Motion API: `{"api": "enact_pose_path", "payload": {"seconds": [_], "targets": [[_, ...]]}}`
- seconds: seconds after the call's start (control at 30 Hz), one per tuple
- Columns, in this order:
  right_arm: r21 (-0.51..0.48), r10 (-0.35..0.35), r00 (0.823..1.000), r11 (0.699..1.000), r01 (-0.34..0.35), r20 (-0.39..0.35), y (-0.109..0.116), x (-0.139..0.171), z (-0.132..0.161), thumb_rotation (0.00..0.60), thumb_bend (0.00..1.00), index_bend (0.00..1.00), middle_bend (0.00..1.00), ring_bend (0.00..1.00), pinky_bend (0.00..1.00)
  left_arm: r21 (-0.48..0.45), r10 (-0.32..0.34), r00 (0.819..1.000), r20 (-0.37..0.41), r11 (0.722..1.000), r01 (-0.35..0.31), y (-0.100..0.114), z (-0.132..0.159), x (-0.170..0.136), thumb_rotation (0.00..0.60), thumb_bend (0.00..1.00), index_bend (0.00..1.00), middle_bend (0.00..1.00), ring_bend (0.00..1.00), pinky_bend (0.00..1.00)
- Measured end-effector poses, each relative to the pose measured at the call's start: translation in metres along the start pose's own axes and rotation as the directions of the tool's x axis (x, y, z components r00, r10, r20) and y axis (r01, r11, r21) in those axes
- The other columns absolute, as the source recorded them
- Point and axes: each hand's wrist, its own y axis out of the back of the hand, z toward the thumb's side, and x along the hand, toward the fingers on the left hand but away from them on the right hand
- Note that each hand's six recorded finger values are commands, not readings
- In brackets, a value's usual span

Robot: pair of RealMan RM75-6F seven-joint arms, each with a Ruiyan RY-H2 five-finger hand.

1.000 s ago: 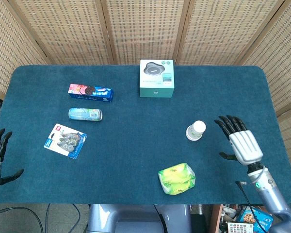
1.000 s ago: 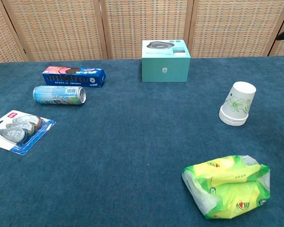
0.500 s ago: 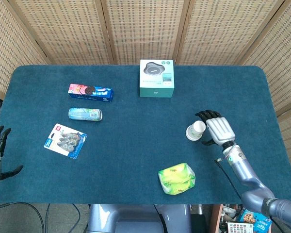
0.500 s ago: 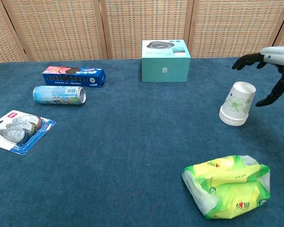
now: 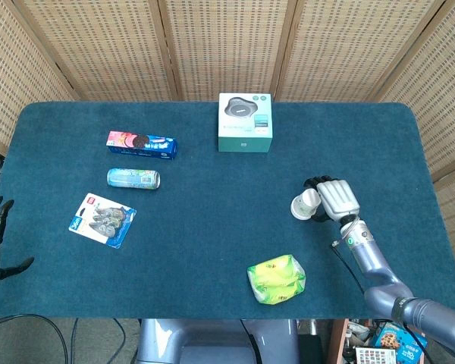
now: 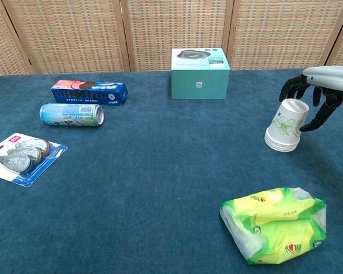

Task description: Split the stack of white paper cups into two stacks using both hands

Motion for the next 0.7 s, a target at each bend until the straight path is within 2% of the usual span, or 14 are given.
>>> {"api": "enact_pose_path", "payload": {"seconds": [0.07, 0.2, 0.47, 0.6, 0.7], "targets": [[-0.009, -0.003, 1.0, 1.0, 0.003, 0.002, 0.0, -0.001, -0.001, 0.6, 0.36, 0.46, 0.53, 0.41, 0.59, 0.002, -0.001, 1.0, 0.0, 1.0, 0.001, 0.0, 0.0, 0.0, 0.6, 0.07, 0.0, 0.0, 0.0, 0.0], [-0.025, -0.01, 1.0, 1.0, 0.01, 0.003, 0.0, -0.003, -0.002, 0.6, 0.39, 0.53, 0.58, 0.46, 0.61, 0.008, -0.006, 1.0, 0.0, 1.0, 0.006, -0.002, 0.001, 0.0, 0.6, 0.07, 0.0, 0.0, 0.0, 0.0], [-0.094, -0.046, 0.999, 0.995, 0.045, -0.012, 0.007, -0.001, 0.0, 0.6, 0.41, 0.55, 0.6, 0.47, 0.61, 0.017, -0.012, 1.0, 0.004, 1.0, 0.011, -0.005, 0.003, 0.002, 0.6, 0.07, 0.0, 0.0, 0.0, 0.0], [-0.213, -0.077, 0.996, 0.975, 0.065, -0.048, 0.023, 0.005, 0.014, 0.6, 0.41, 0.55, 0.6, 0.47, 0.61, 0.02, -0.002, 1.0, 0.026, 1.0, 0.002, -0.003, 0.009, 0.011, 0.6, 0.07, 0.0, 0.0, 0.0, 0.0], [-0.331, -0.087, 0.992, 0.942, 0.053, -0.089, 0.037, 0.011, 0.031, 0.6, 0.41, 0.55, 0.6, 0.47, 0.61, 0.023, 0.003, 0.999, 0.049, 1.0, -0.004, -0.004, 0.014, 0.019, 0.6, 0.07, 0.0, 0.0, 0.0, 0.0]]}}
